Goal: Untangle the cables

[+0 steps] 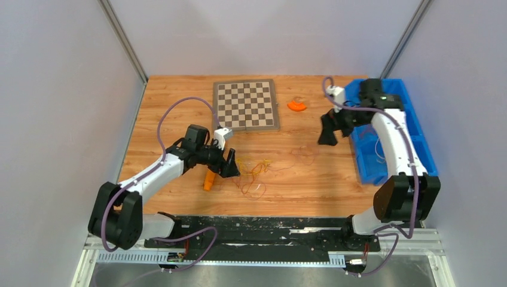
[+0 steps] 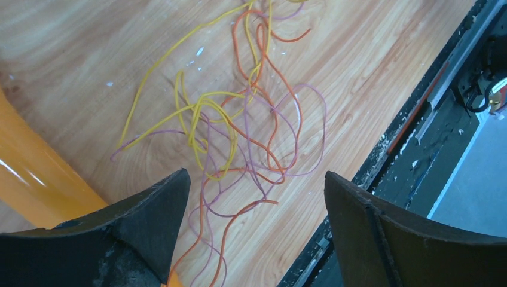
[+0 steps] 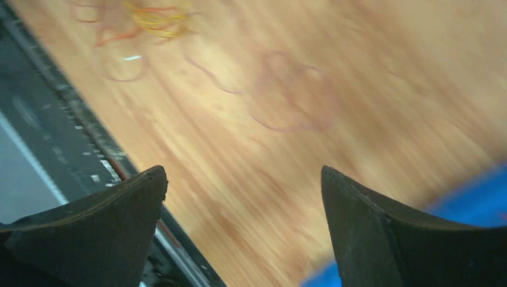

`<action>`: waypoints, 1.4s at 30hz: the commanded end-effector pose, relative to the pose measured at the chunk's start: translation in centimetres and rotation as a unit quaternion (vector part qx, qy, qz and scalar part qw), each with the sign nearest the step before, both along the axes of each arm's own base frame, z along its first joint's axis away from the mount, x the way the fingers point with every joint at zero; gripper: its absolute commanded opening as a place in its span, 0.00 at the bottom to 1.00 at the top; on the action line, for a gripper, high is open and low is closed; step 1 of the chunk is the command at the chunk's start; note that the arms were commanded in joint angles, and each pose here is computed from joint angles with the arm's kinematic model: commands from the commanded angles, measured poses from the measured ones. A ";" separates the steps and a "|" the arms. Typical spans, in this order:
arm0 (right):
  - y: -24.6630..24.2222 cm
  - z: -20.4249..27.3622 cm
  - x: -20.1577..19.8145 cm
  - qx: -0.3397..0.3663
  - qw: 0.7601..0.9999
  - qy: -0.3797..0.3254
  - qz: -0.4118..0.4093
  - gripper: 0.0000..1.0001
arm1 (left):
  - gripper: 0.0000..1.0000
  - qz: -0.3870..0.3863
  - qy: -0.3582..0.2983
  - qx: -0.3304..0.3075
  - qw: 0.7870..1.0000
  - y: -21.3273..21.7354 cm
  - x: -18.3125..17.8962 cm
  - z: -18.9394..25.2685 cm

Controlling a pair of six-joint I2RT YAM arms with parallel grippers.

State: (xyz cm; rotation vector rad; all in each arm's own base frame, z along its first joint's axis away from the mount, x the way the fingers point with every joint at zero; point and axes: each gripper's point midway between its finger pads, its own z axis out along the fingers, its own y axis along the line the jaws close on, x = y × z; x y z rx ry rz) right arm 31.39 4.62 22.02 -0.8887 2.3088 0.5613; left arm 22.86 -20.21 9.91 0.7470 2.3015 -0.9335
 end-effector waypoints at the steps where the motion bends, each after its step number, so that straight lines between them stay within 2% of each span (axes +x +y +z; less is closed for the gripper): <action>1: 10.3 -2.2 -0.5 0.081 0.995 0.046 0.044 0.98 | 0.87 0.021 0.025 -0.016 0.999 -1.0 1.8 0.1; 6: 19.5 -6.7 -1.0 0.079 0.985 0.075 0.132 0.95 | 0.76 0.029 0.067 -0.016 0.997 -1.3 2.3 -1.6; 9: 22.7 -10.1 -1.3 0.062 0.980 0.096 0.160 0.92 | 0.70 0.032 0.082 -0.015 0.996 -1.4 2.4 -2.3; 13: 24.6 -14.6 -1.0 0.035 0.979 0.111 0.170 0.80 | 0.62 0.038 0.100 -0.019 0.994 -1.5 2.7 -2.7; 16: 24.5 -16.8 -0.7 0.018 0.979 0.119 0.165 0.57 | 0.52 0.044 0.107 -0.021 0.993 -1.2 3.0 -2.8; 19: 23.7 -17.1 -0.8 0.004 0.980 0.115 0.160 0.17 | 0.41 0.046 0.111 -0.024 0.992 -0.9 3.1 -2.7; 20: 23.5 -16.3 -0.9 0.007 0.981 0.109 0.158 0.04 | 0.34 0.046 0.111 -0.025 0.992 -0.8 3.1 -2.6; 21: 23.2 -15.1 -0.8 0.012 0.983 0.098 0.154 0.00 | 0.30 0.046 0.114 -0.023 0.992 -0.6 2.9 -2.6; 22: 22.9 -13.5 -0.7 0.019 0.985 0.084 0.151 0.00 | 0.24 0.046 0.114 -0.017 0.992 -0.3 2.9 -2.8; 24: 22.0 -8.9 0.3 0.040 0.989 0.034 0.137 0.00 | 0.19 0.046 0.114 -0.006 0.992 0.4 2.6 -3.2; 27: 19.7 -0.1 2.2 0.082 0.989 -0.066 0.105 0.00 | 0.17 0.056 0.118 -0.002 0.991 1.3 2.2 -3.5; 29: 17.6 6.0 3.2 0.104 0.981 -0.142 0.083 0.00 | 0.18 0.064 0.124 -0.002 0.990 1.7 2.0 -3.7; 33: 14.1 14.8 4.3 0.132 0.960 -0.242 0.051 0.00 | 0.19 0.067 0.124 0.007 0.990 2.5 1.7 -3.9; 38: 11.6 24.7 3.7 0.169 0.927 -0.334 0.026 0.00 | 0.18 0.065 0.129 0.016 0.989 3.4 0.6 -4.0; 42: 11.3 29.5 2.6 0.192 0.907 -0.373 0.026 0.00 | 0.13 0.070 0.120 0.015 0.990 4.0 0.4 -3.7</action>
